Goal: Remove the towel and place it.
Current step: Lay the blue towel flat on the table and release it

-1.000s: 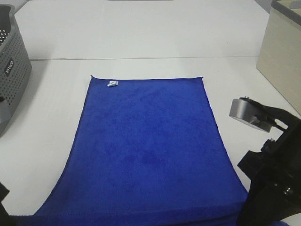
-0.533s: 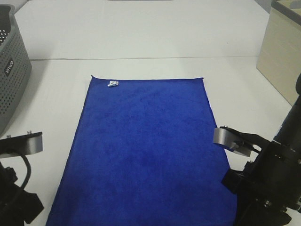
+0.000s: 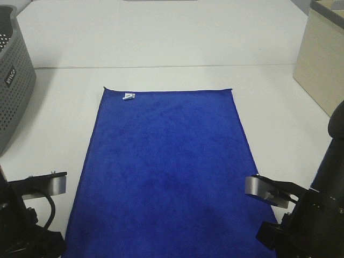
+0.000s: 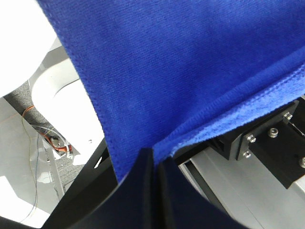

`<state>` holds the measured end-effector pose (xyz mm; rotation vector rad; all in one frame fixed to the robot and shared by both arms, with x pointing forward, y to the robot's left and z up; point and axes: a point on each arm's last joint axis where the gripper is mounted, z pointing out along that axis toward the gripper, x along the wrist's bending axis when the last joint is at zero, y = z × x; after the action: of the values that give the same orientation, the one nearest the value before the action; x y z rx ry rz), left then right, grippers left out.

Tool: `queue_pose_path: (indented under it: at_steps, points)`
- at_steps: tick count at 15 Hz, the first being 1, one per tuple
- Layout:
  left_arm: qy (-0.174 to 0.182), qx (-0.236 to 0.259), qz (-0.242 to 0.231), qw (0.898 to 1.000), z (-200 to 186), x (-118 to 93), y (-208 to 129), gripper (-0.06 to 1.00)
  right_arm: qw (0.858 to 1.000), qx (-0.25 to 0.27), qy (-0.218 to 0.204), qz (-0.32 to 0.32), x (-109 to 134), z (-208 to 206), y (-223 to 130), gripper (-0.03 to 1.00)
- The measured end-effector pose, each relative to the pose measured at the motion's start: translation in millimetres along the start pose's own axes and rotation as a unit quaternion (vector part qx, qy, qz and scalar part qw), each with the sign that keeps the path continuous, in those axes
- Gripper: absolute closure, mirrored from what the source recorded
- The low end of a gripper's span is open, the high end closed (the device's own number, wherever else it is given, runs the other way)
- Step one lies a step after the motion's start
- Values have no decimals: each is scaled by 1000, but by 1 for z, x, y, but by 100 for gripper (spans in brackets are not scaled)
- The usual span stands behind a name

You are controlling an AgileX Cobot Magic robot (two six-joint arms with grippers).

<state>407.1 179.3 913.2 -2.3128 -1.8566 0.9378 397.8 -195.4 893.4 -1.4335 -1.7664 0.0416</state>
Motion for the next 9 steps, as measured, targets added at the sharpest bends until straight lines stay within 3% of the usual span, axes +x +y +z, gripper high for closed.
queue_pose_path:
  at_steps: [5,9]
  points:
    - [-7,64,23,998,13,-12,-17,94,999,39,22,27,-6,13,-17,95]
    - [-3,59,28,998,14,-13,-16,94,999,39,18,23,-6,13,-17,95]
